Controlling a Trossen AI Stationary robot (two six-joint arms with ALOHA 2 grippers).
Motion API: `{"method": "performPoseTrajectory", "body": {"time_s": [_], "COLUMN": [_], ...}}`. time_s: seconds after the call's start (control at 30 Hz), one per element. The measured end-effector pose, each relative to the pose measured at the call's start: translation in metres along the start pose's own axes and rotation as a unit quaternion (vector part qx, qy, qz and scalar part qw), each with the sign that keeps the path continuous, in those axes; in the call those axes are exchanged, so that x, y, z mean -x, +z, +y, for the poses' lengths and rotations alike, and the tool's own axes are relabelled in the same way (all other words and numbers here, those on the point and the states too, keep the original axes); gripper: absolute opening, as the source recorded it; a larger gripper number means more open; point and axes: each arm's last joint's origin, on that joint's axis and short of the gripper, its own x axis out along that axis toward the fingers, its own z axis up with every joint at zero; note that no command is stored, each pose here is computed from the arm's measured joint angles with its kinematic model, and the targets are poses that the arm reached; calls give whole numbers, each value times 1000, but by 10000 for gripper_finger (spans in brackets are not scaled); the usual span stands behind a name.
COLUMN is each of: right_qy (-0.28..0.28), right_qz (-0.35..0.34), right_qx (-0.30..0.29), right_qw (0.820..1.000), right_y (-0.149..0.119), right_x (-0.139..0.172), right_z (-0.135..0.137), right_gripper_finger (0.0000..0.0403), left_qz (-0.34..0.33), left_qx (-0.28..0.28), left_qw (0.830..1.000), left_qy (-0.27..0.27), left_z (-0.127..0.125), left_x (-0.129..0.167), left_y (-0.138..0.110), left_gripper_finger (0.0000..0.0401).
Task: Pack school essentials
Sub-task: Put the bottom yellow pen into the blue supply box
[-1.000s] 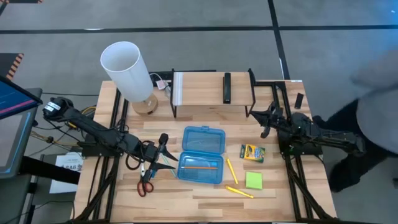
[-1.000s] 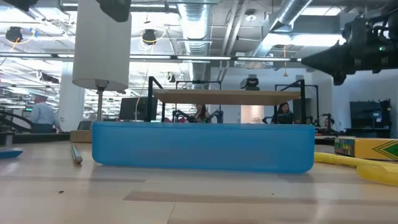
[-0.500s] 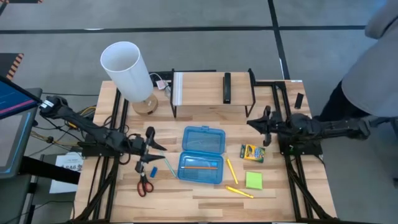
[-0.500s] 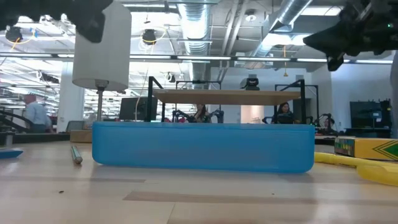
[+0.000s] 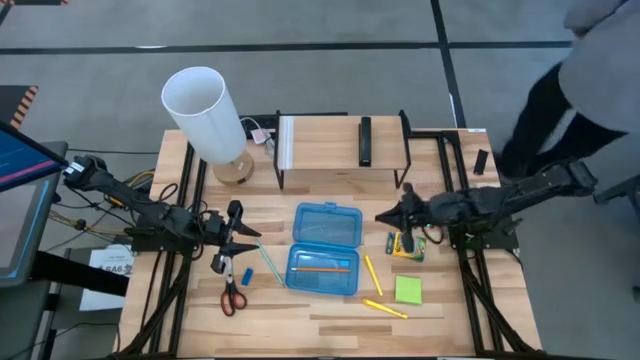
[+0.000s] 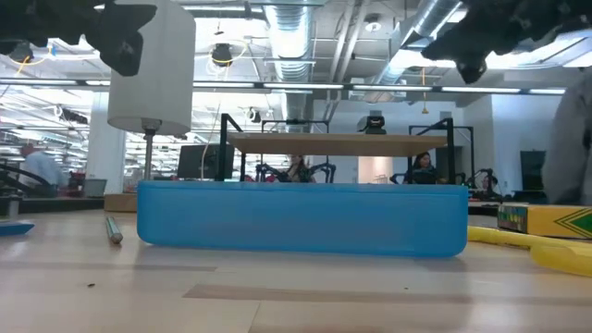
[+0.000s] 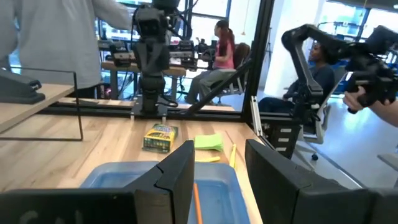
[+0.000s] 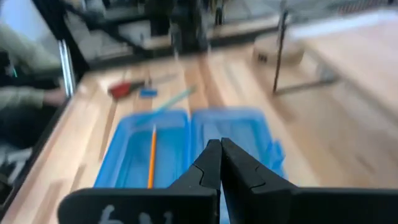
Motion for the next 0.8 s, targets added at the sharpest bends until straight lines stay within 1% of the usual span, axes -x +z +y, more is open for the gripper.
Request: {"method": "performPoseTrajectory", "body": {"time_s": [0.17, 0.33, 0.43, 0.53, 0.67, 0.73, 0.8], "right_qy": [-11, -23, -19, -12, 9, 14, 23], "right_qz": [104, 191, 227, 263, 303, 320, 325], "right_qx": [-18, -94, -96, -97, -91, -91, -86], "right_qw": [994, 977, 969, 960, 949, 943, 942], "right_y": [-6, -23, -35, -48, -63, -66, -64], "right_x": [-20, -34, -41, -46, -54, -57, -61], "right_z": [18, 32, 40, 49, 59, 65, 75], "right_gripper_finger": [32, 36, 48, 67, 108, 131, 152], "left_qz": [4, 9, 8, 8, 8, 8, 8], "left_qx": [-1, -2, 0, 7, 9, 9, 9], "left_qw": [1000, 1000, 1000, 1000, 1000, 1000, 1000], "left_qy": [0, 1, 1, 1, 1, 1, 1], "left_z": [0, 0, 0, 0, 0, 0, 0], "left_x": [0, 0, 0, 0, 0, 0, 0], "left_y": [-1, -2, -2, -2, -2, -2, -2], "left_gripper_finger": [130, 130, 130, 130, 130, 130, 130]}}
